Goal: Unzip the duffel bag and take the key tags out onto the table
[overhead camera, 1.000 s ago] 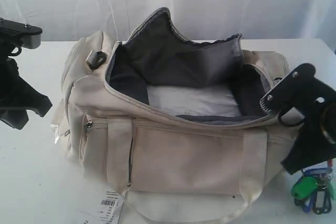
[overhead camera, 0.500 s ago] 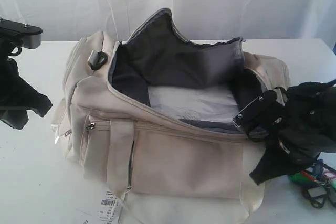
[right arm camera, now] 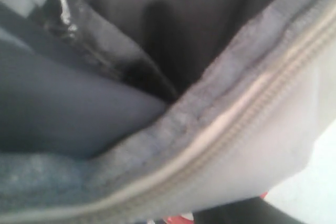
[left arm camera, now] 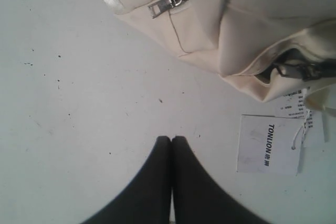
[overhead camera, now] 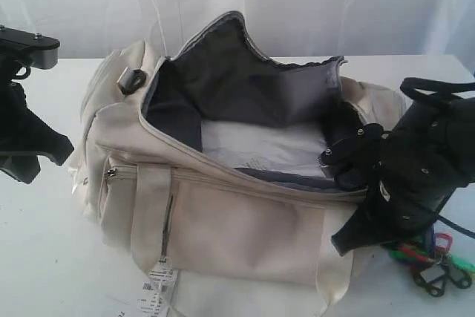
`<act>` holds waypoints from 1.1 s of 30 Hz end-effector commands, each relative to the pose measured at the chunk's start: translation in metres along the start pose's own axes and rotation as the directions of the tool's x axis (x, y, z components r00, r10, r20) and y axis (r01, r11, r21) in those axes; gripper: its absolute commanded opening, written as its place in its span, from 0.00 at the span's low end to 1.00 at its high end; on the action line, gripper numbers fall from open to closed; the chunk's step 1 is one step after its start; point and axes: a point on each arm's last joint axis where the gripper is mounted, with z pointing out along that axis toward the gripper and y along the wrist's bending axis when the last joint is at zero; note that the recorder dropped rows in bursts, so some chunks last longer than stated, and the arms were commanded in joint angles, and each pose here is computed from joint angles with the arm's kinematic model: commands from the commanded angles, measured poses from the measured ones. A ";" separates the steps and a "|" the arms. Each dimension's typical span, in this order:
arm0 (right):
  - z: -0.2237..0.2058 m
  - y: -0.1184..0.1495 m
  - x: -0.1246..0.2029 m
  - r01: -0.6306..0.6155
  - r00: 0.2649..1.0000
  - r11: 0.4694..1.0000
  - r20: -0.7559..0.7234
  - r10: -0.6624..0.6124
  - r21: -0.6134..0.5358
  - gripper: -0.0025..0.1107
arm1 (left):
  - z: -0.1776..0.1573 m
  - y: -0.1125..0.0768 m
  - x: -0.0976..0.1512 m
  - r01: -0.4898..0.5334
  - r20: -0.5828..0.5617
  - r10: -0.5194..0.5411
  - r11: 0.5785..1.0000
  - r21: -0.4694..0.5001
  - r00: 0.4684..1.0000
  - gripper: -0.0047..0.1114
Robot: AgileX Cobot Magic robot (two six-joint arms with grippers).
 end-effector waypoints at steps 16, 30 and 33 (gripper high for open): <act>-0.046 -0.014 -0.014 -0.060 0.988 0.998 -0.140 0.064 0.037 0.38 | -0.001 -0.001 0.004 0.008 -0.012 -0.008 1.000 0.013 1.000 0.04; -0.138 -0.032 0.035 -0.063 0.965 0.993 0.248 0.086 -0.099 0.02 | -0.001 -0.001 0.004 0.008 -0.012 -0.008 1.000 0.013 1.000 0.04; -0.148 -0.035 0.052 -0.006 0.931 0.996 0.362 0.039 -0.091 0.02 | -0.001 -0.001 0.004 0.008 -0.012 -0.008 1.000 0.013 1.000 0.04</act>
